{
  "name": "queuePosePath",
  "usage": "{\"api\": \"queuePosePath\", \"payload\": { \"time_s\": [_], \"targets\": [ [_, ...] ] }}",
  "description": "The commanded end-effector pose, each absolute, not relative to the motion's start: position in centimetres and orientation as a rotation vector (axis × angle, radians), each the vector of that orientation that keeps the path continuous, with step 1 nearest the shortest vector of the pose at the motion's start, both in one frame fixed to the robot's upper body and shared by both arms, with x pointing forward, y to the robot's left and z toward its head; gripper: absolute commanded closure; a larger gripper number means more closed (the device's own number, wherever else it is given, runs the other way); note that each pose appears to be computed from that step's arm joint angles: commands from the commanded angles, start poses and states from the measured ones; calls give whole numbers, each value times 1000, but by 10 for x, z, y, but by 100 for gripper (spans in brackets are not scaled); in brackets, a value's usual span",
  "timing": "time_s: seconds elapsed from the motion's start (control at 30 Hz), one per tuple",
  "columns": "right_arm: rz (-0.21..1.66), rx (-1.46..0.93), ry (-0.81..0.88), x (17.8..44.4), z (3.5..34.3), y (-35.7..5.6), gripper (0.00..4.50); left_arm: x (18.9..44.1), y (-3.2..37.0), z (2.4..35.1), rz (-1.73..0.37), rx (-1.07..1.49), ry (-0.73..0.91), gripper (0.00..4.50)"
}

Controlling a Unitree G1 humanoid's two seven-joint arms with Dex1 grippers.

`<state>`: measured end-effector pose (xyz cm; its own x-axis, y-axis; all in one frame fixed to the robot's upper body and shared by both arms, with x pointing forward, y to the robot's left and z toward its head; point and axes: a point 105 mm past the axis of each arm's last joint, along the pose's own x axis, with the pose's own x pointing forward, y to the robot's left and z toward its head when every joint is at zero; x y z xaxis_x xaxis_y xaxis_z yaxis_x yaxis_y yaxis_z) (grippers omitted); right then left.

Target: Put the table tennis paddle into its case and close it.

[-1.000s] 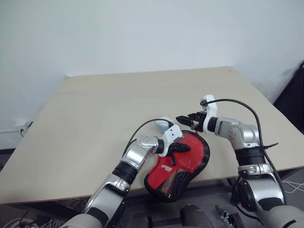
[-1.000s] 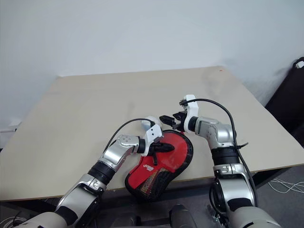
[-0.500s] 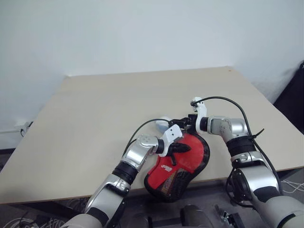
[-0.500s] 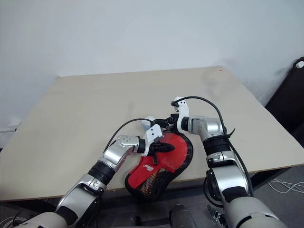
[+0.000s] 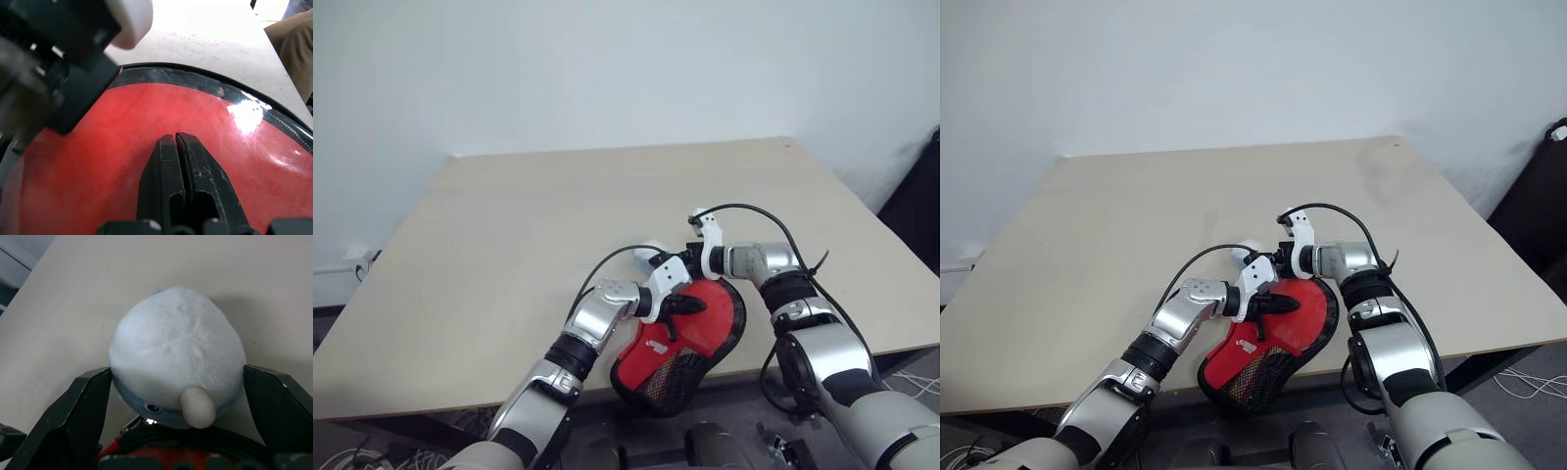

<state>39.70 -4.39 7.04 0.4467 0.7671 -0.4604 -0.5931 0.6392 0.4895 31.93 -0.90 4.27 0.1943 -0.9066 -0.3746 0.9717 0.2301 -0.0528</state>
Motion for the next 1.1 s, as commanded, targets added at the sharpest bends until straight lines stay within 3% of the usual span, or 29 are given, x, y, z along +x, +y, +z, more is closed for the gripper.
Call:
{"api": "queuePosePath", "payload": {
  "time_s": [0.03, 0.13, 0.2, 0.47, 0.7, 1.1],
  "targets": [
    [860, 267, 644, 407, 89, -40, 1, 317, -8, 37, -1327, 216, 387, 450],
    [853, 274, 644, 408, 89, -41, 1, 317, -8, 37, -1325, 214, 388, 450],
    [843, 283, 642, 409, 89, -42, 37, 316, -8, 37, -1325, 213, 389, 450],
    [820, 313, 637, 411, 90, -46, 250, 316, -9, 36, -1328, 212, 390, 450],
    [810, 333, 630, 413, 91, -47, 394, 315, -9, 36, -1330, 212, 393, 450],
    [762, 344, 588, 420, 95, -56, 410, 314, -10, 34, -1337, 214, 399, 450]
  ]
}}
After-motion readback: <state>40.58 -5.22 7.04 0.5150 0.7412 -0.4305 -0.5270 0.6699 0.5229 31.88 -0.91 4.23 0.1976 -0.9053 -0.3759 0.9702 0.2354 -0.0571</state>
